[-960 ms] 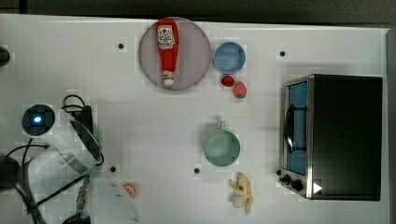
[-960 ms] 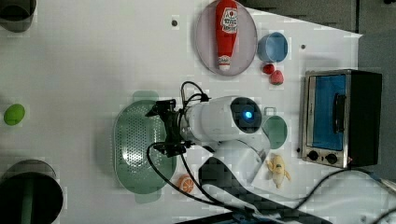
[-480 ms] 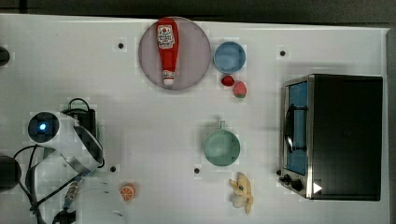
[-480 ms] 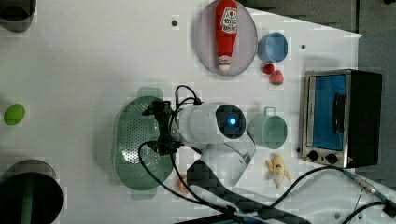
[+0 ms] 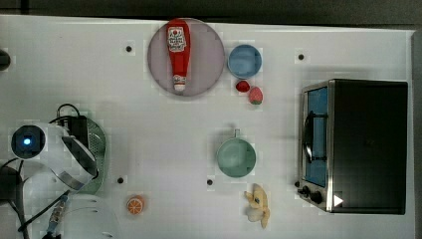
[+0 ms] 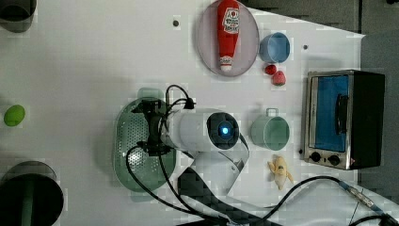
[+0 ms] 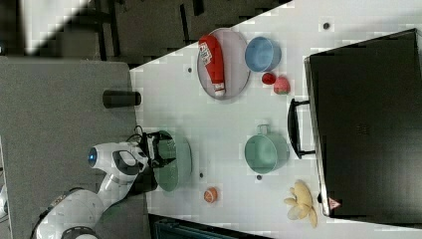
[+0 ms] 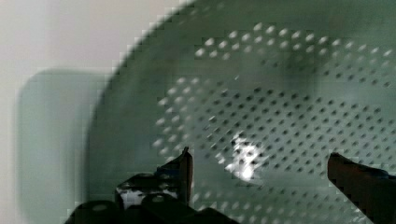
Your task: Drag strainer forwards.
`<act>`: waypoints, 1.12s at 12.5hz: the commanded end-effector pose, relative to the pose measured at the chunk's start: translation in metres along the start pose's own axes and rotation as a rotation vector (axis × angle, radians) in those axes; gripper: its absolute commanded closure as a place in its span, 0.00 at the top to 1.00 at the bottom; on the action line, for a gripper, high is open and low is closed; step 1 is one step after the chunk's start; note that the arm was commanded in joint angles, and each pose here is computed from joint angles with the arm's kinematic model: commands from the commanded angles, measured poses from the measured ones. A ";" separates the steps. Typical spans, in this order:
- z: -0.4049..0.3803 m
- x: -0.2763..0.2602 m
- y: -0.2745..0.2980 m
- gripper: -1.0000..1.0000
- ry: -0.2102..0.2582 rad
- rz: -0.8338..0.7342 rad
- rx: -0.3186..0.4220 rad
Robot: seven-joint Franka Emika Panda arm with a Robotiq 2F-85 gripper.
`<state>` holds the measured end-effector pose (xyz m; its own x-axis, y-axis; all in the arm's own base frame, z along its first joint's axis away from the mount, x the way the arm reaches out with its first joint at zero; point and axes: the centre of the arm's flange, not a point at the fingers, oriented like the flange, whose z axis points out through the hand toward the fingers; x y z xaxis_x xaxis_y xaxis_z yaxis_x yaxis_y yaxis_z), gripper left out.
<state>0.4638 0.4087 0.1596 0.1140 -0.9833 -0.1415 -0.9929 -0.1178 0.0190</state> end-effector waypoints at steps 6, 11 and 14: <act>-0.014 0.011 -0.081 1.00 -0.046 0.129 0.115; -0.012 0.014 -0.123 1.00 -0.078 0.166 0.165; -0.012 0.016 -0.147 1.00 -0.094 0.186 0.194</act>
<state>0.5962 0.4122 0.1541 -0.0087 -0.9738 -0.2270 -0.9910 0.0388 -0.1282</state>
